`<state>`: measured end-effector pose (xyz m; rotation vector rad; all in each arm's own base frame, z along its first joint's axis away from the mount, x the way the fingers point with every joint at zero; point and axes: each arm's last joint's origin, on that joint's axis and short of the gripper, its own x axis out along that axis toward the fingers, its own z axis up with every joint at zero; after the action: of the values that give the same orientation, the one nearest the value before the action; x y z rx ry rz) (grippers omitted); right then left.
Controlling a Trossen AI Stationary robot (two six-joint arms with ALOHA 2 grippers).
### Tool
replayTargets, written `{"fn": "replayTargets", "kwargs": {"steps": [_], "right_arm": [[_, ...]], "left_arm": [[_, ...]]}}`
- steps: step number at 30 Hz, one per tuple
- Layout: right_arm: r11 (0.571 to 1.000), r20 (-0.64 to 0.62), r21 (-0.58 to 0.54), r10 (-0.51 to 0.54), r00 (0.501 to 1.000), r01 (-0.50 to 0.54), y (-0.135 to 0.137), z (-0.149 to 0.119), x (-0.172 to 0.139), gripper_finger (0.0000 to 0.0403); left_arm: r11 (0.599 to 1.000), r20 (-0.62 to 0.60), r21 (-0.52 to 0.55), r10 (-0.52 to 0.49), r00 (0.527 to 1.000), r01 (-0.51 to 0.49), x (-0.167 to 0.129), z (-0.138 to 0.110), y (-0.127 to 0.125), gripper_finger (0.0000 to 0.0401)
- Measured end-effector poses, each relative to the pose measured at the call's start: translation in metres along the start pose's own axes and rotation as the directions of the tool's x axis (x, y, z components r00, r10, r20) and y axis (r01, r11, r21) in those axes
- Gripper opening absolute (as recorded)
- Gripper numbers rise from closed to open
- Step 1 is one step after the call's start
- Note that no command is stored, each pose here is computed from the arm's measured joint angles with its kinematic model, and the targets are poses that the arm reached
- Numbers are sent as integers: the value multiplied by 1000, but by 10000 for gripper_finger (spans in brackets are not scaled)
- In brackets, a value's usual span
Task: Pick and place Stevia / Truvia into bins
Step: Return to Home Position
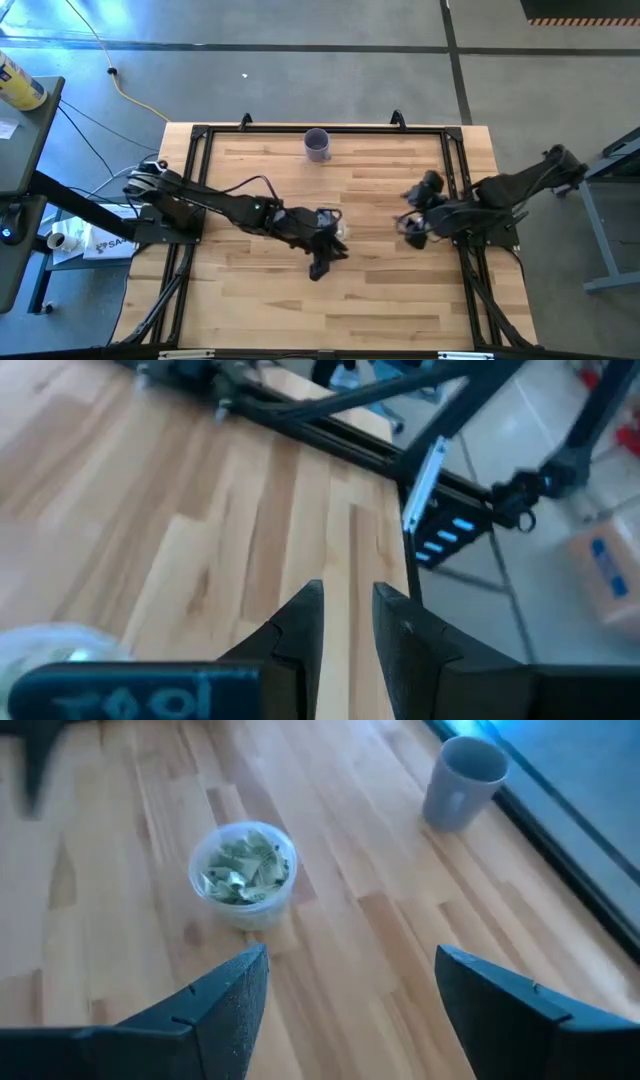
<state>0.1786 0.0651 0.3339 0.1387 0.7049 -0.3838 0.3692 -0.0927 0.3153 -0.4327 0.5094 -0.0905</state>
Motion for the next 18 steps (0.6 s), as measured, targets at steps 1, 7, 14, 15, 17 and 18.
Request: {"fn": "replayTargets", "kwargs": {"steps": [1, 7, 14, 15, 17, 18], "right_arm": [[1000, 8, 11, 3, 1000, -3, -6, -1, -6, 277], [963, 156, 243, 78, 985, -115, -33, 4, -40, 277], [951, 388, 163, 183, 903, -263, -56, 16, -73, 277], [946, 394, 156, 205, 896, -285, -59, 15, -76, 277], [931, 406, 178, 225, 886, -318, -62, 10, -74, 277], [921, 419, 199, 228, 879, -334, -63, 6, -71, 277]], "left_arm": [[1000, 1, -30, 2, 1000, -2, -3, -4, 5, 124], [973, -176, -214, 49, 983, -87, -51, -4, 30, 124], [998, -28, 29, -52, 998, 53, -108, 22, 21, 124], [998, -21, 54, -24, 999, 25, -117, 23, 26, 124], [996, 39, 88, 11, 999, -14, -132, 24, 36, 124], [995, 57, 95, 19, 998, -25, -143, 20, 42, 124]]}}
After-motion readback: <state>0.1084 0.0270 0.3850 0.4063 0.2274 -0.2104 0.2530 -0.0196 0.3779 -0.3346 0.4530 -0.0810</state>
